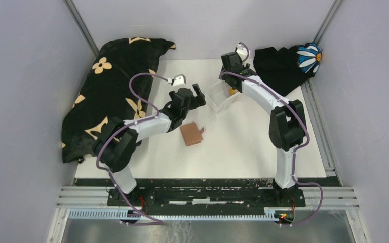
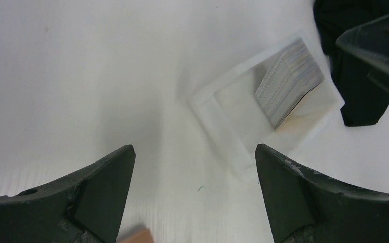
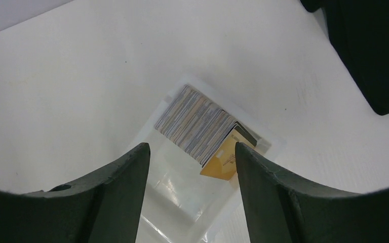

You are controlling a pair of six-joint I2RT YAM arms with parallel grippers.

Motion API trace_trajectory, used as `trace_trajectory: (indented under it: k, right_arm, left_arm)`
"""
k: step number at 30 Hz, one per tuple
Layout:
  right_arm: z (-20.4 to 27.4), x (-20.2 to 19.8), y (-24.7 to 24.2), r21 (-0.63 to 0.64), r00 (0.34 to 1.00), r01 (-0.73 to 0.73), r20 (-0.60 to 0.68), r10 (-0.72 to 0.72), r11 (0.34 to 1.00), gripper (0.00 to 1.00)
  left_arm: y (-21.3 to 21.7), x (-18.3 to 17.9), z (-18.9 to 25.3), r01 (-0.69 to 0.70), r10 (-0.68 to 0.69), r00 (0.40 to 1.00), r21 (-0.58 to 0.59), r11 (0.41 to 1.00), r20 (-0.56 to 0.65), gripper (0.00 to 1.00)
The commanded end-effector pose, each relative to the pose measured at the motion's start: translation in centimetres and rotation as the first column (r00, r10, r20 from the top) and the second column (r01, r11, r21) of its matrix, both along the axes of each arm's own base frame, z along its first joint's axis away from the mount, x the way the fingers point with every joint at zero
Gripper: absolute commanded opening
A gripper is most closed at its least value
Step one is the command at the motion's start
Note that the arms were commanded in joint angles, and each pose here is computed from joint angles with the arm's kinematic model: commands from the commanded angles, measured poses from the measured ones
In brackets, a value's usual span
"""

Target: Put the credit cards into the card holder

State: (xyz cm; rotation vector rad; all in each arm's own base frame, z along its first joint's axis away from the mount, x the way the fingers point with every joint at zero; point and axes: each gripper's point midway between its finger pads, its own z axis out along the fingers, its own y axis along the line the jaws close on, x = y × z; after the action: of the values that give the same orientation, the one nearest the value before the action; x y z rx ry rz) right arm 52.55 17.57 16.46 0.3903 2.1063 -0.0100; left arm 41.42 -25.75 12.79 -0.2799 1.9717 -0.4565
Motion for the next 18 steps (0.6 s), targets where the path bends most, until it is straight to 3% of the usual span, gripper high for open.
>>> trace_trajectory:
  k: [1,5,10,18]
  right_arm:
    - [1.0,0.8,0.2,0.088,0.999,0.038,0.016,-0.040,0.995,0.69]
    - [-0.2,1.1,-0.2,0.105,0.999,0.047,-0.005,-0.046,0.993,0.68]
    - [-1.4,1.0,-0.6,0.114,0.998,0.061,-0.023,-0.059,0.992,0.68]
    - [-2.2,0.9,-1.1,0.125,0.998,0.062,-0.032,-0.059,0.990,0.68]
  left_arm:
    - [-0.9,4.8,1.3,0.017,-0.021,0.998,0.064,0.998,0.055,0.95]
    - [-1.2,7.8,0.1,0.058,-0.060,0.997,0.034,0.998,0.053,0.96]
    - [-2.4,10.0,-1.1,0.157,-0.163,0.984,0.087,0.984,0.066,0.98]
    - [-4.1,10.3,-1.0,0.280,-0.293,0.950,0.114,0.953,0.112,1.00]
